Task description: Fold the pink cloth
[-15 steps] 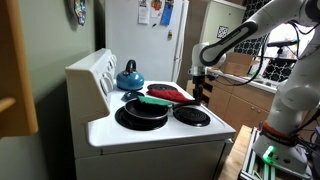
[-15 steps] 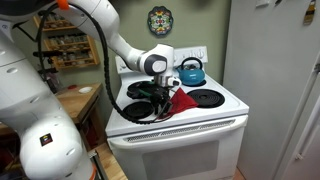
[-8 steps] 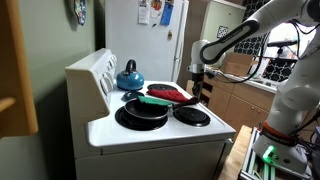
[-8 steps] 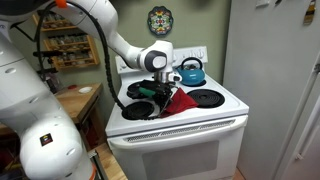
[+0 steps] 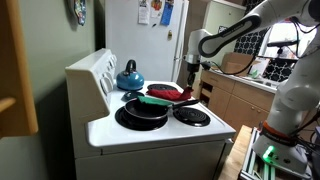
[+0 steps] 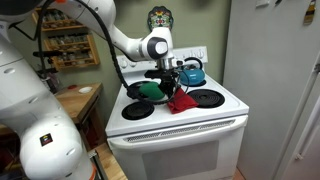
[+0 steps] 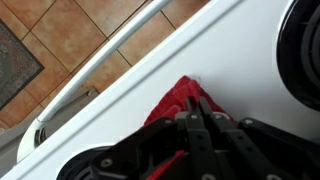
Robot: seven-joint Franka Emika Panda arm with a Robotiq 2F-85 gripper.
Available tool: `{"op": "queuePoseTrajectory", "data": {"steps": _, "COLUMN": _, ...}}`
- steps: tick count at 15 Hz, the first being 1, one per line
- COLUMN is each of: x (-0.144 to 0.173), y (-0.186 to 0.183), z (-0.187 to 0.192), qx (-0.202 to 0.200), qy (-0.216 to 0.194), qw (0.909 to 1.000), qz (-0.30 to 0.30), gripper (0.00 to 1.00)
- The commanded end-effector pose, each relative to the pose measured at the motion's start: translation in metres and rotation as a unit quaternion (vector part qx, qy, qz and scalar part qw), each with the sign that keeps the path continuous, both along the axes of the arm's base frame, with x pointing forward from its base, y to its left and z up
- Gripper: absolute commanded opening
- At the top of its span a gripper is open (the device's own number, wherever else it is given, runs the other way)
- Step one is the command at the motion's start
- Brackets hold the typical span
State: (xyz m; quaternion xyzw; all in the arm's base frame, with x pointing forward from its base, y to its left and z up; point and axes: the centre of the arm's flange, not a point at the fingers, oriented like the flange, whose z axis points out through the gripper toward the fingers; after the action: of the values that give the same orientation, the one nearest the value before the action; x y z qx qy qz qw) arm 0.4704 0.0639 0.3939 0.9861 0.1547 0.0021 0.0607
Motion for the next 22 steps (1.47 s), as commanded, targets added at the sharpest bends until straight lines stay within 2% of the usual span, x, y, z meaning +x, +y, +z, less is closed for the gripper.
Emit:
{"op": "queuePoseTrajectory", "data": {"steps": 1, "x": 0.037, "y": -0.001, "z": 0.006, "qx": -0.001, "qy": -0.013, "qw": 0.999, "qz": 0.043, "gripper": 0.01}}
{"op": "queuePoseTrajectory", "data": {"steps": 5, "x": 0.074, "y": 0.0, "z": 0.002, "qx": 0.009, "qy": -0.015, "qw": 0.9957, "qz": 0.091, "gripper": 0.01}}
{"op": "queuePoseTrajectory", "data": {"steps": 15, "x": 0.129, "y": 0.044, "z": -0.02, "qx": 0.053, "qy": -0.019, "qw": 0.9739, "qz": 0.22, "gripper": 0.01}}
{"op": "queuePoseTrajectory", "data": {"steps": 22, "x": 0.151, "y": 0.068, "z": -0.021, "qx": 0.024, "qy": -0.033, "qw": 0.9615, "qz": 0.272, "gripper": 0.01}}
